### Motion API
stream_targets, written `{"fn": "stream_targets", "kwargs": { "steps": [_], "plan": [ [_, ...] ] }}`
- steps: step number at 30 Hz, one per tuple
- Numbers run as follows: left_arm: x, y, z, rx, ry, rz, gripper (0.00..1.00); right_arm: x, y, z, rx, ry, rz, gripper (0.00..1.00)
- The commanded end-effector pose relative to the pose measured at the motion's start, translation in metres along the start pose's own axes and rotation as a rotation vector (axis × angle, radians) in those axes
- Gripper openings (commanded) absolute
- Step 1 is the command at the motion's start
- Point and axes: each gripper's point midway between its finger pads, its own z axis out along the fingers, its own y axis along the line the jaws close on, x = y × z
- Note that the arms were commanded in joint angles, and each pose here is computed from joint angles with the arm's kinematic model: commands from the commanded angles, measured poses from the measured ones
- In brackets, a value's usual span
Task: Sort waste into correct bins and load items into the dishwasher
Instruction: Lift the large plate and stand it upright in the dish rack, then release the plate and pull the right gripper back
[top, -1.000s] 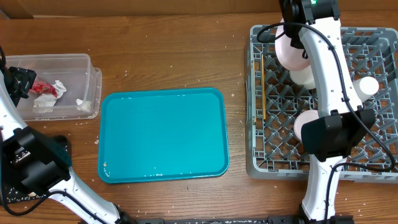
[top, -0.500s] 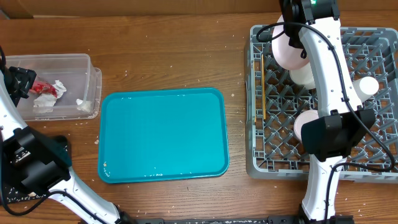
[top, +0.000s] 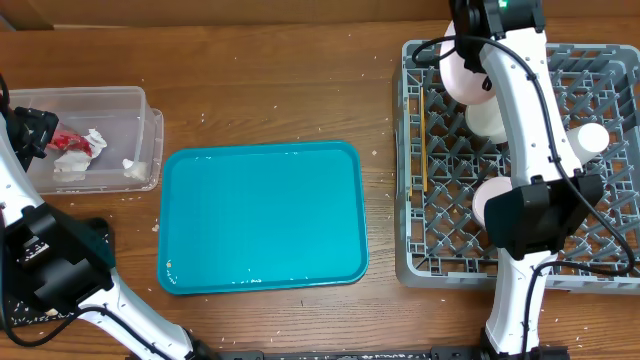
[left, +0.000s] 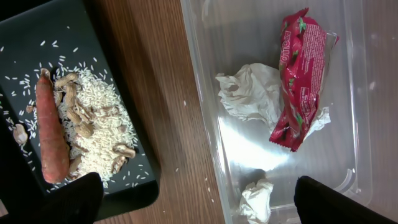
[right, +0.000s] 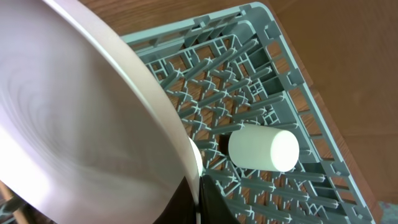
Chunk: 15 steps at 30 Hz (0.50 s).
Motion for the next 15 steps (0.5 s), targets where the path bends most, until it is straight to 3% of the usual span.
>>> {"fn": "stream_targets", "kwargs": {
  "steps": [1,15],
  "plan": [
    [-0.007,-0.002,-0.019,0.026,-0.053,0.014,1.0,0.006,-0.001,0.009,0.046,0.006,-0.011,0.04],
    [-0.007,-0.003,-0.02,0.026,-0.053,0.015,1.0,0.021,0.012,-0.008,0.065,-0.001,-0.108,0.04]
  ]
}}
